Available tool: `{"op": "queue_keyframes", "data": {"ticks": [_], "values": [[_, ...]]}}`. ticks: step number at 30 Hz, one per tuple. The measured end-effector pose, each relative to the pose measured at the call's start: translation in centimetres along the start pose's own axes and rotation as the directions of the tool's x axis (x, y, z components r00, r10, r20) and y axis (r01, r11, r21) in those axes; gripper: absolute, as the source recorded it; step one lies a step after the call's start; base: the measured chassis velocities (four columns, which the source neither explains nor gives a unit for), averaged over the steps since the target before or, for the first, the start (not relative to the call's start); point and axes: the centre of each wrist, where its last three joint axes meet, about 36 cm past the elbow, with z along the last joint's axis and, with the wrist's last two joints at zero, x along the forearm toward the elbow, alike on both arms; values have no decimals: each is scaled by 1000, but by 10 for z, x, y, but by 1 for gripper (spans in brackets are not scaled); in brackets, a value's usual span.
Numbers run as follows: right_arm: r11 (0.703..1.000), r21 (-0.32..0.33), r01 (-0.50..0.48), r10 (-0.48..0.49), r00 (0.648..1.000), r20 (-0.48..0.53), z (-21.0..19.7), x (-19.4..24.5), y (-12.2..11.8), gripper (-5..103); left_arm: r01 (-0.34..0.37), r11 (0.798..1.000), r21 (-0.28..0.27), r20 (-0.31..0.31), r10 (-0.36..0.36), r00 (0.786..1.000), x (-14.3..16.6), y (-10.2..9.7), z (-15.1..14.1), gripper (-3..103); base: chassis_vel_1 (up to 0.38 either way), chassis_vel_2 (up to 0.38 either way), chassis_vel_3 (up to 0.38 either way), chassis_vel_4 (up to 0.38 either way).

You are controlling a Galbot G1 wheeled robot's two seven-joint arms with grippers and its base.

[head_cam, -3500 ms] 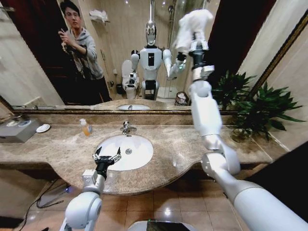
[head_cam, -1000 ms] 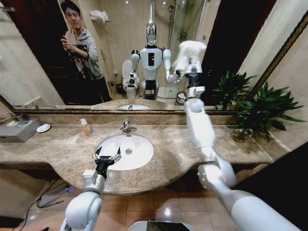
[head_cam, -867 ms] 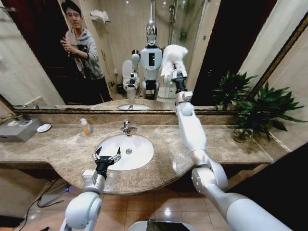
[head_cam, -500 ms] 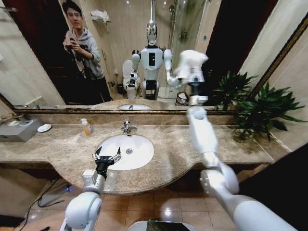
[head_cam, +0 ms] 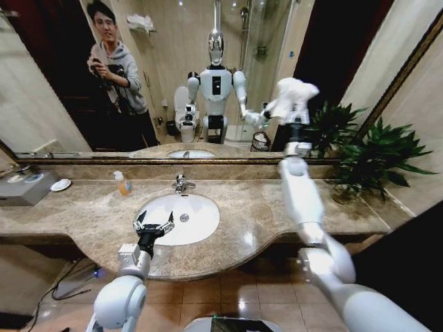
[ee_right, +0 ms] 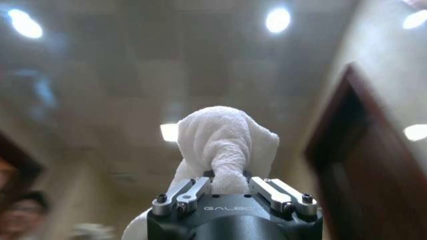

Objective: Pick up the towel from the sink counter and wipe the mirror surface.

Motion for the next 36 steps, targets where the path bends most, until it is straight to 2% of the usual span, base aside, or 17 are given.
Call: {"op": "queue_keyframes", "data": {"ticks": [1,2,3,5,8,10,14,16,17,20,21,24,27,29,32,33,36], "values": [[1000,-10,21,-21,1000,-1,2,3,12,15,0,1000,0,0,0,1000,0,0,0,100,0,0,0,0],[1000,-10,21,-21,1000,-1,2,3,12,15,0,1000,0,0,0,1000,0,0,0,100,0,0,0,0],[998,-18,65,-65,998,-1,6,9,27,15,0,1000,0,0,0,1000,0,0,0,100,0,0,0,0],[989,-22,147,-148,989,-13,13,28,33,15,0,1000,0,0,0,1000,0,0,0,100,0,0,0,0],[982,-28,189,-190,981,-33,20,44,37,15,0,1000,0,0,0,1000,0,0,0,100,0,0,0,0],[980,-34,198,-200,978,-60,27,59,37,15,0,1000,0,0,0,1000,0,0,0,100,0,0,0,0],[987,-48,156,-160,983,-96,36,75,32,15,0,1000,0,0,0,1000,0,0,0,100,0,0,0,0],[997,-43,70,-74,991,-110,37,78,11,15,0,1000,0,0,0,1000,0,0,0,100,0,0,0,0],[997,-43,70,-74,991,-110,37,78,11,15,0,1000,0,0,0,1000,0,0,0,100,0,0,0,0],[999,5,-35,36,994,-108,33,75,-31,15,0,1000,0,0,0,1000,0,0,0,100,0,0,0,0],[999,5,-35,36,994,-108,33,75,-31,15,0,1000,0,0,0,1000,0,0,0,100,0,0,0,0],[990,48,-133,137,986,-93,26,71,-67,15,0,1000,0,0,0,1000,0,0,0,100,0,0,0,0],[983,66,-174,180,979,-94,25,72,-81,15,0,1000,0,0,0,1000,0,0,0,100,0,0,0,0],[984,64,-164,170,980,-104,27,78,-77,15,0,1000,0,0,0,1000,0,0,0,100,0,0,0,0],[995,38,-91,95,987,-129,35,95,-48,15,0,1000,0,0,0,1000,0,0,0,100,0,0,0,0],[995,38,-91,95,987,-129,35,95,-48,15,0,1000,0,0,0,1000,0,0,0,100,0,0,0,0],[999,3,49,-48,988,-149,44,114,-7,15,0,1000,0,0,0,1000,0,0,0,100,0,0,0,0]]}}
